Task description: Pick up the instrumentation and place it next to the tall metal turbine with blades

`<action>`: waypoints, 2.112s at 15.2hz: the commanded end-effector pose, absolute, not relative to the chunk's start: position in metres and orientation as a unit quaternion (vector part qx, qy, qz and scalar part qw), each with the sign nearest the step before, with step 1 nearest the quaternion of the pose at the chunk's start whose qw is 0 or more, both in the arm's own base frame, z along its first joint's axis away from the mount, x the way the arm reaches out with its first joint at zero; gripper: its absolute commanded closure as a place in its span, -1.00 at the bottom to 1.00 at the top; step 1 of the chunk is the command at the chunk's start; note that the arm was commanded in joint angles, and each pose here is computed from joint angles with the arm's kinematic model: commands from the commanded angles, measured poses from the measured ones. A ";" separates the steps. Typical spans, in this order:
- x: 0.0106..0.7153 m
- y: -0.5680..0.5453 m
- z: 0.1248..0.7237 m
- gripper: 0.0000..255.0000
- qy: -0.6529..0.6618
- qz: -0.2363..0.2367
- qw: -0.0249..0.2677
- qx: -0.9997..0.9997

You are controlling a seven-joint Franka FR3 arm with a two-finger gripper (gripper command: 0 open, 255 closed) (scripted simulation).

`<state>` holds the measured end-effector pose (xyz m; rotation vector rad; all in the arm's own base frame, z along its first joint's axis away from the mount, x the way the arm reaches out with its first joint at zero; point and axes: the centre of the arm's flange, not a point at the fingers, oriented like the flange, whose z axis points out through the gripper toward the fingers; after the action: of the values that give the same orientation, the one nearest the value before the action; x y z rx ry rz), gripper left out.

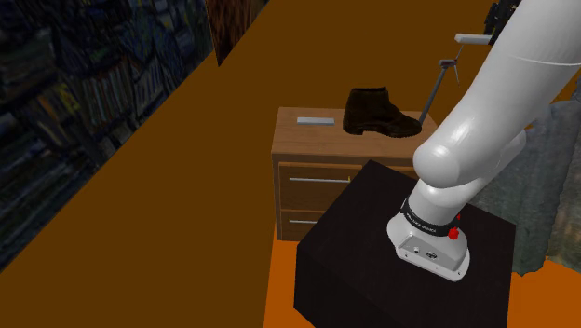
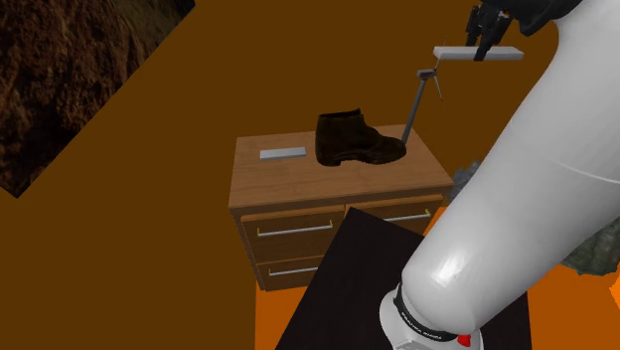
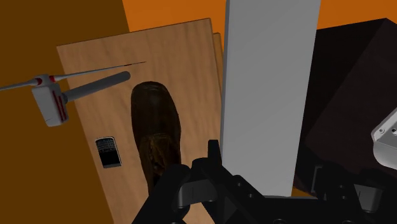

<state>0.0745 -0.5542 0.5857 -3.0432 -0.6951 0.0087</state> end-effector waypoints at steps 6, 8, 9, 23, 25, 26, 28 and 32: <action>0.075 -0.554 0.548 1.00 -0.223 0.003 0.010 -0.975; 0.075 -0.554 0.538 1.00 -0.223 0.003 0.010 -0.975; 0.075 -0.554 0.532 1.00 -0.223 0.003 0.010 -0.975; 0.075 -0.554 0.459 1.00 -0.223 0.003 0.010 -0.975; 0.075 -0.554 0.448 1.00 -0.223 0.003 0.010 -0.975; 0.075 -0.554 0.443 1.00 -0.223 0.003 0.010 -0.975; 0.075 -0.554 0.432 1.00 -0.223 0.003 0.010 -0.975; 0.075 -0.554 0.411 1.00 -0.223 0.003 0.010 -0.975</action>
<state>0.0745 -0.5548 0.4167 -3.0431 -0.6954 0.0093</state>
